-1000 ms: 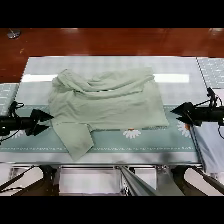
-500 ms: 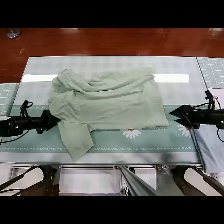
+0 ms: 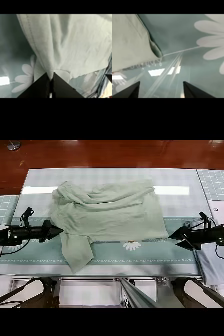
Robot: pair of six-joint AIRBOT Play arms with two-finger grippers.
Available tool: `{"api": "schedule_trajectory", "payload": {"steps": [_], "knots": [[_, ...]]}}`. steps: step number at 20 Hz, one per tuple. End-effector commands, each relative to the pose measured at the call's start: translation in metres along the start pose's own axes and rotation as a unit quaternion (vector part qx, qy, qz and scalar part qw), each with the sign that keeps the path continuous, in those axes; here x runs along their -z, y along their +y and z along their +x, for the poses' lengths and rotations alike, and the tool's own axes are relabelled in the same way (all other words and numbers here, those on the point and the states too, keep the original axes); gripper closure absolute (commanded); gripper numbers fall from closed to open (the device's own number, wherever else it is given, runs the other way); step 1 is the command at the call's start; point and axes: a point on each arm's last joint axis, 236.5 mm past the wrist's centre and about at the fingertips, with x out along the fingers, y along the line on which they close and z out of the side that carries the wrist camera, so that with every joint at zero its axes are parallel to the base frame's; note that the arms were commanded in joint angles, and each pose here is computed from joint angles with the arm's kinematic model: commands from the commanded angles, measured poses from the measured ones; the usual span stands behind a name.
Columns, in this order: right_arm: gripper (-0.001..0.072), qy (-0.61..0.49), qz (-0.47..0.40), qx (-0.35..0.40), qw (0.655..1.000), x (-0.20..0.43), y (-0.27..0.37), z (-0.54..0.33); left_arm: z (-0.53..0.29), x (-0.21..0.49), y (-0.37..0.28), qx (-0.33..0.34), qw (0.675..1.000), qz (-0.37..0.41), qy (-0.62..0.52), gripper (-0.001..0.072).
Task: Fold the shirts.
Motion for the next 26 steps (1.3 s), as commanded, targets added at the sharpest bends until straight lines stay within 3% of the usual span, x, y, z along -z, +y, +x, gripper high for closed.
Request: {"api": "schedule_trajectory", "payload": {"steps": [1, 8, 9, 10, 11, 12, 15, 18, 21, 23, 26], "knots": [[0.0097, -0.013, 0.004, -0.012, 1.000, -0.013, 0.013, 0.017, 0.000, -0.002, 0.000, -0.001, 1.000, 0.003, -0.004, 0.0685], [0.0108, -0.012, -0.003, -0.040, 0.999, -0.050, 0.052, 0.051, 0.000, -0.004, 0.001, -0.003, 1.000, 0.003, -0.009, 0.0685], [0.0161, -0.012, -0.013, -0.038, 0.999, -0.053, 0.059, 0.053, 0.000, -0.004, 0.001, -0.003, 1.000, 0.003, -0.009, 0.0685], [0.0281, -0.010, -0.028, -0.037, 0.999, -0.054, 0.068, 0.056, 0.000, -0.005, 0.001, -0.003, 1.000, 0.003, -0.009, 0.0685], [0.0535, -0.006, -0.059, -0.035, 0.998, -0.054, 0.077, 0.057, 0.000, -0.005, 0.000, 0.000, 1.000, 0.002, -0.010, 0.0686], [0.0672, -0.001, -0.088, -0.037, 0.995, -0.052, 0.087, 0.056, -0.002, -0.008, -0.009, 0.014, 1.000, 0.008, -0.017, 0.0685], [0.0673, 0.010, -0.165, -0.035, 0.986, -0.060, 0.116, 0.019, -0.032, -0.036, -0.070, 0.083, 0.990, 0.090, -0.068, 0.0686], [0.0673, -0.118, -0.249, -0.022, 0.961, -0.107, 0.179, -0.077, -0.105, -0.083, -0.162, 0.123, 0.958, 0.182, -0.185, 0.0686], [0.0673, -0.281, -0.308, -0.040, 0.908, -0.123, 0.257, -0.204, -0.208, -0.110, -0.265, 0.118, 0.887, 0.295, -0.335, 0.0686], [0.0673, -0.363, -0.347, -0.056, 0.863, -0.099, 0.297, -0.280, -0.280, -0.100, -0.331, 0.101, 0.828, 0.362, -0.416, 0.0686], [0.0673, -0.480, -0.386, -0.054, 0.786, -0.037, 0.324, -0.382, -0.356, -0.065, -0.382, 0.020, 0.762, 0.420, -0.492, 0.0686]]}}
